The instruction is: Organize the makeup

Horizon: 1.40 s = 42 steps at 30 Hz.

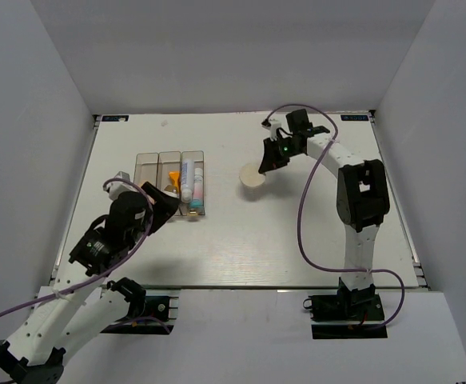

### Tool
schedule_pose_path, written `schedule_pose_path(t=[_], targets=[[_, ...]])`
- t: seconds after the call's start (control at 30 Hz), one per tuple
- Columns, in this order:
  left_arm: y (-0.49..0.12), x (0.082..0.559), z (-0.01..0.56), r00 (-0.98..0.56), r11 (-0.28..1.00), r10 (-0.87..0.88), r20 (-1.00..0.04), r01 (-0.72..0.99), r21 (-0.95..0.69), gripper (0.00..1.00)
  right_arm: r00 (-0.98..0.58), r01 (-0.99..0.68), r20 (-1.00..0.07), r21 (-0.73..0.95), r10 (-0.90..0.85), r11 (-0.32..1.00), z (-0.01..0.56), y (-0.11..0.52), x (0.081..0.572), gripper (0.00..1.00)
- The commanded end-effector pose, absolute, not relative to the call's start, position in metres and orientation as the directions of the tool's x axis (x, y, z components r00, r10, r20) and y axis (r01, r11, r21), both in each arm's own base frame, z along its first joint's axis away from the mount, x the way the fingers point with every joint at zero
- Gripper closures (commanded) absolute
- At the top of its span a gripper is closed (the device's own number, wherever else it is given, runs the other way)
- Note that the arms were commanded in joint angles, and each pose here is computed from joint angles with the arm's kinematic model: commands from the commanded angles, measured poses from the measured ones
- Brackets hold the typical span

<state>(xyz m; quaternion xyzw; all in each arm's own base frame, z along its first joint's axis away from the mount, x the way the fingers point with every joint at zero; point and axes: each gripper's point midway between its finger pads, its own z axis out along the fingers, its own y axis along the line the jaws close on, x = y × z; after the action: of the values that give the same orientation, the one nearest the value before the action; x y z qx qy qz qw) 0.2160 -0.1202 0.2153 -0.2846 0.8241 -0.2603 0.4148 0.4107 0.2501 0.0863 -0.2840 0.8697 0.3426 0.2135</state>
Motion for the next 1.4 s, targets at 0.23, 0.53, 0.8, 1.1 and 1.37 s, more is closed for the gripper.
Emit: schedule_pose_path(t=[0.23,0.53,0.8,1.1,1.37], targets=[[-0.129,0.251,0.246,-0.479,0.754,-0.641,-0.599,-0.250,-0.607,0.36,-0.609,-0.787,-0.741,0.521,-0.283,0.331,0.217,0.324,0.384,1.00],[-0.174,0.271,0.239,-0.555,0.707,-0.640,-0.532,-0.152,-0.691,0.16,-0.586,-0.810,-0.766,0.544,-0.262,0.221,0.258,0.359,0.354,1.00],[-0.189,0.290,0.246,-0.558,0.709,-0.625,-0.546,-0.115,-0.696,0.14,-0.576,-0.817,-0.766,0.551,-0.284,0.169,0.265,0.374,0.329,1.00],[-0.197,0.299,0.244,-0.563,0.696,-0.628,-0.538,-0.098,-0.711,0.18,-0.571,-0.817,-0.761,0.564,-0.307,0.123,0.268,0.385,0.305,1.00],[-0.200,0.303,0.249,-0.558,0.694,-0.628,-0.542,-0.086,-0.715,0.83,-0.569,-0.818,-0.758,0.563,-0.319,0.120,0.263,0.388,0.301,1.00]])
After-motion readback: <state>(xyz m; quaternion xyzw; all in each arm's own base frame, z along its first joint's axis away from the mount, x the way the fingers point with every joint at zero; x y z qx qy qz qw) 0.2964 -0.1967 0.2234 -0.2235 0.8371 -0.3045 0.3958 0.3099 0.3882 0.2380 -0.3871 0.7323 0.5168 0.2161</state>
